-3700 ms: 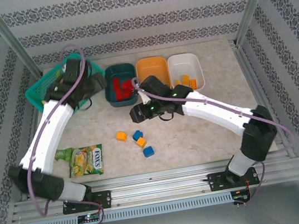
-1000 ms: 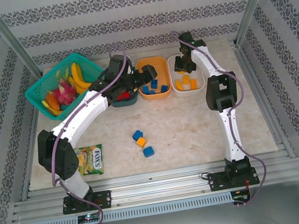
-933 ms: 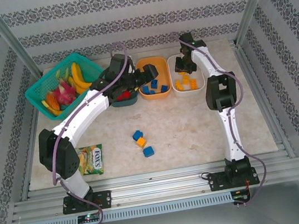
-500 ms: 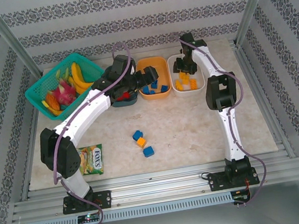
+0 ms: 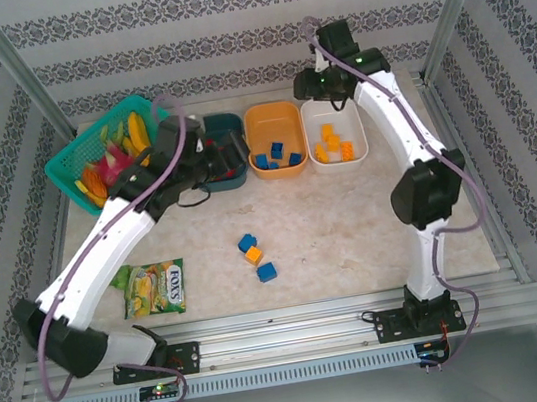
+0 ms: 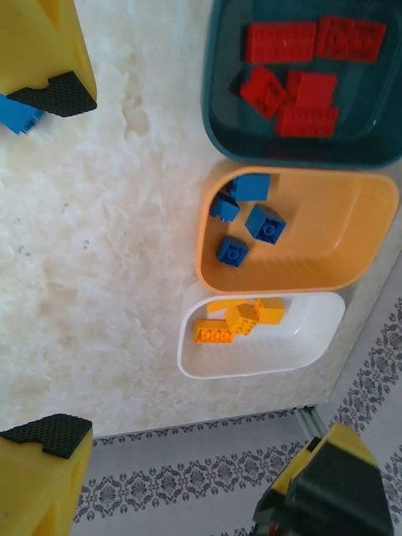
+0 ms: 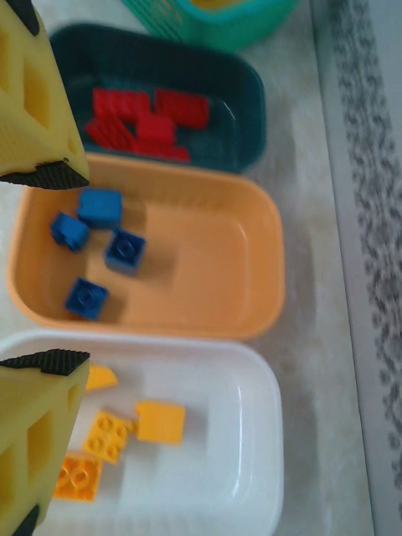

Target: Sort the legos into containers by color

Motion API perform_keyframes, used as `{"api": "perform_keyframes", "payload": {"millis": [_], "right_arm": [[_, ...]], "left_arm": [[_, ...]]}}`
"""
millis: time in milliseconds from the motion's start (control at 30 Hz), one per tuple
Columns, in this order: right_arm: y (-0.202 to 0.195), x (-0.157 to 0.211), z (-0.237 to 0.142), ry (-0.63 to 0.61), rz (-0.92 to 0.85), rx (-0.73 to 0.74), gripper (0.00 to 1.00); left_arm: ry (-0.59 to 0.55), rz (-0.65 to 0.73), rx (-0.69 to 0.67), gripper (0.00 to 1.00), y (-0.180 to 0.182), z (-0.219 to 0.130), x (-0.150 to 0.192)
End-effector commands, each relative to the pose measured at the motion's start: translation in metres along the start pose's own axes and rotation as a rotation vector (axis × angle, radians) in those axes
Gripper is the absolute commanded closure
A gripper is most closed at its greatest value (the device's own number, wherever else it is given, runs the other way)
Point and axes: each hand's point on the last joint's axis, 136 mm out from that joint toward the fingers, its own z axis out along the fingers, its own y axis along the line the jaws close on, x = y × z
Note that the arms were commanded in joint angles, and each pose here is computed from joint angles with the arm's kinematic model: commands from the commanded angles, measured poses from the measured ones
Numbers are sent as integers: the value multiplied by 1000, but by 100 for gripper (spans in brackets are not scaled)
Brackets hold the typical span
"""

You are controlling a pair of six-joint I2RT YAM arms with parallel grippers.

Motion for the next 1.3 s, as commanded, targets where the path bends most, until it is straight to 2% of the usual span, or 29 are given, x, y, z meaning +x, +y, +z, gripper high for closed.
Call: {"api": "perform_keyframes", "payload": {"millis": [0,300,467,667,833,1067,1267], "right_arm": [[18,32,-7,37,-48,-8,44],[80,148,-44,158,-214,-107,40],[112,231,-32,326,-352,-150,35],[135,301,-3,492,-499,-120,26],[143,333,28,600,-551,-84,25],[148,348,61,659,-594,-54,24],[137,359,79,702,-626,2,29]], "left_arm": [[37,-27,-107,6,37,-20,28],[58,-136,-174,6,99,-71,83],[72,-241,-198,6,136,-88,120],[101,-344,-139,6,163,-89,163],[122,-409,-120,6,179,-86,186],[101,-400,-109,7,178,-88,182],[95,-393,-110,7,177,-90,180]]}}
